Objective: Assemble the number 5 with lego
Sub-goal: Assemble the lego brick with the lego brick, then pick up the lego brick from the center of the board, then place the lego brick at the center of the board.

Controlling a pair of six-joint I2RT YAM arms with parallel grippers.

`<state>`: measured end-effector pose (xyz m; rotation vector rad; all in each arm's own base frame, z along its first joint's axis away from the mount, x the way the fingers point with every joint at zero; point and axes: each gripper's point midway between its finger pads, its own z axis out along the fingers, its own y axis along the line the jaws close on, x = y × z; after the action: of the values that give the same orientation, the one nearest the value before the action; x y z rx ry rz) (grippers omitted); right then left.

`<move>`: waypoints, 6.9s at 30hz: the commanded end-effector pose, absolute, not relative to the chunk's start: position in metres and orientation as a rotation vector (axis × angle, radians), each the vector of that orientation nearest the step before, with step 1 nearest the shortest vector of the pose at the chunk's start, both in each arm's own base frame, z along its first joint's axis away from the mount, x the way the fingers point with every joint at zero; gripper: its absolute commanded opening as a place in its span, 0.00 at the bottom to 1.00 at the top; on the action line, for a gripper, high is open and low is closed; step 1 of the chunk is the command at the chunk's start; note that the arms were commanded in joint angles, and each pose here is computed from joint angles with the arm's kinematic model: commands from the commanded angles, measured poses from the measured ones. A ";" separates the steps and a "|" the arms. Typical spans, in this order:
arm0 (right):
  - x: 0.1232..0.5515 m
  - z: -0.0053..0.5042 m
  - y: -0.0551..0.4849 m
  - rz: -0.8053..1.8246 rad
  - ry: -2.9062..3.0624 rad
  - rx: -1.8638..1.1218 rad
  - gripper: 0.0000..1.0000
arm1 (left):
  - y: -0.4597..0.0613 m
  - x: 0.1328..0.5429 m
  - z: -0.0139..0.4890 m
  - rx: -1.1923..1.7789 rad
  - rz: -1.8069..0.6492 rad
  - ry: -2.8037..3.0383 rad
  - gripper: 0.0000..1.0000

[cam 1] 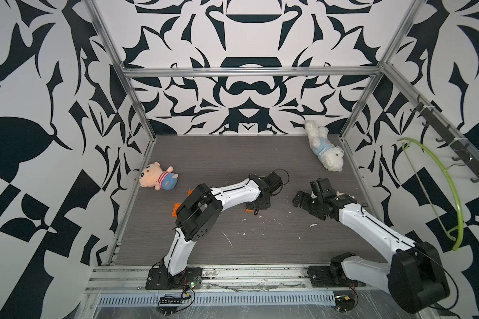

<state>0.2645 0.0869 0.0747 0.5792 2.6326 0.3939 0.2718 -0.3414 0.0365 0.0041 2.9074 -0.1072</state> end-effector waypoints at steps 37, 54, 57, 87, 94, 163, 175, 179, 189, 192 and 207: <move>0.287 0.134 0.201 0.607 2.531 0.034 1.00 | -0.191 0.283 0.111 -0.254 -0.041 2.709 0.60; 0.255 0.143 0.335 0.649 2.521 -0.518 1.00 | -0.051 0.320 0.076 -0.666 -0.113 2.779 0.66; 0.250 0.142 0.346 0.670 2.522 -0.554 1.00 | -0.051 0.328 0.067 -0.665 -0.149 2.803 0.66; 0.244 0.126 0.370 0.660 2.588 -0.604 0.99 | -0.032 0.352 0.020 -0.519 0.009 3.005 0.56; 0.245 0.126 0.366 0.635 2.590 -0.596 0.99 | -0.034 0.347 0.009 -0.531 -0.032 3.034 0.47; 0.282 0.119 0.084 0.360 2.617 0.542 1.00 | -0.332 0.160 0.022 2.294 -0.251 2.137 0.50; 0.286 0.123 0.099 0.476 2.612 0.503 1.00 | -0.350 0.181 0.096 1.895 -0.402 2.092 0.66; 0.289 0.128 0.112 0.567 2.599 0.464 1.00 | -0.318 0.234 0.152 1.288 -0.501 2.185 0.66; 0.293 0.155 0.179 0.597 2.579 0.112 1.00 | -0.123 0.295 0.128 -0.199 -0.477 2.555 0.72; 0.289 0.163 0.212 0.608 2.572 -0.051 0.99 | -0.082 0.288 0.097 -0.529 -0.477 2.660 0.68; 0.259 0.156 0.325 0.667 2.581 -0.461 0.99 | -0.016 0.280 0.057 -0.730 -0.135 2.804 0.67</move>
<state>0.2509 0.3107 0.1342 -0.4391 2.6592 0.6350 0.2826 -0.0236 0.0575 -0.7632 2.7609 -0.2140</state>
